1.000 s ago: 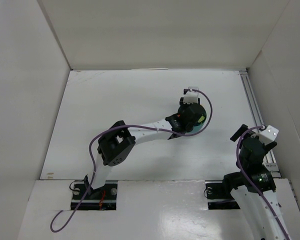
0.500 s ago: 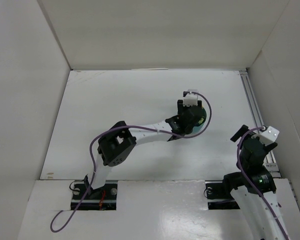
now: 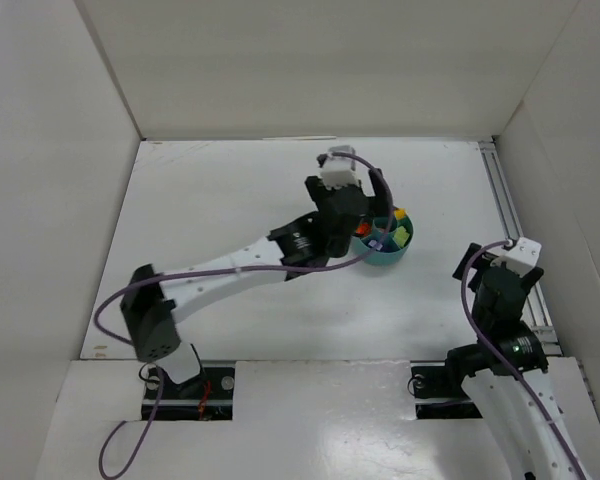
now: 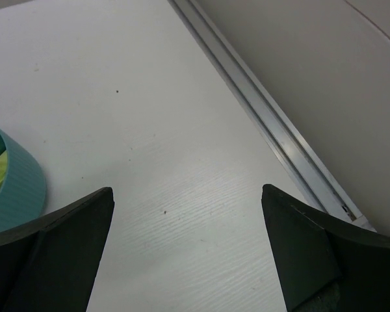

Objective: Sort the legos into containers by color

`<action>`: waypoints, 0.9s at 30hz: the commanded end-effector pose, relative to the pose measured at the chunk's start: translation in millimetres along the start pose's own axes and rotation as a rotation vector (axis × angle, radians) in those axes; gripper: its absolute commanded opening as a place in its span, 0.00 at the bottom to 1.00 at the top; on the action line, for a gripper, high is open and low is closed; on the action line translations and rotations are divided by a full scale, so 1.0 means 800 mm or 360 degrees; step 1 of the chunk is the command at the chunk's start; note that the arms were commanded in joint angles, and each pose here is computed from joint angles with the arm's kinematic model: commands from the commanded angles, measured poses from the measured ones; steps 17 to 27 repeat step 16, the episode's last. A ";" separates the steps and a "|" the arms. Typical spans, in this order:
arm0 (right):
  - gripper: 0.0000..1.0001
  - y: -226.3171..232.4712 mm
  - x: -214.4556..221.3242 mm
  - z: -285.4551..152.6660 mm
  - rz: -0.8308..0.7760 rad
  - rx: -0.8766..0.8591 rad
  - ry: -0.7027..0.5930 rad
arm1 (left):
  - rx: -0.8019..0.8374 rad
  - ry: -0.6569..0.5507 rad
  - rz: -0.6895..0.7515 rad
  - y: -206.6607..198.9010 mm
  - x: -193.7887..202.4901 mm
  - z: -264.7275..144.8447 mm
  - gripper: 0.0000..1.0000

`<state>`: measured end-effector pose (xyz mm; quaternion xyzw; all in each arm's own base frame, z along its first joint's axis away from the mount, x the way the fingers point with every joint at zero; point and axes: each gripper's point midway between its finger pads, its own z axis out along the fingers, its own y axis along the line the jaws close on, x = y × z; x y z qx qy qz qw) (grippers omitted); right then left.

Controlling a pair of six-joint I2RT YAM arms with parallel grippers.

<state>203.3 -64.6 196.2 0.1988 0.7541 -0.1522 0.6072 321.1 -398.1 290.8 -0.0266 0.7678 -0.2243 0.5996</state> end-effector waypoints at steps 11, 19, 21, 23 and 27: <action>0.99 0.052 -0.012 0.026 -0.0220 -0.0208 0.0113 | -0.0860 0.0233 -0.0568 0.342 0.008 -0.148 1.00; 0.99 0.059 -0.010 0.029 -0.0263 -0.0246 0.0127 | -0.0872 0.0186 -0.0627 0.366 0.015 -0.182 1.00; 0.99 0.059 -0.010 0.029 -0.0263 -0.0246 0.0127 | -0.0872 0.0186 -0.0627 0.366 0.015 -0.182 1.00; 0.99 0.059 -0.010 0.029 -0.0263 -0.0246 0.0127 | -0.0872 0.0186 -0.0627 0.366 0.015 -0.182 1.00; 0.99 0.059 -0.010 0.029 -0.0263 -0.0246 0.0127 | -0.0872 0.0186 -0.0627 0.366 0.015 -0.182 1.00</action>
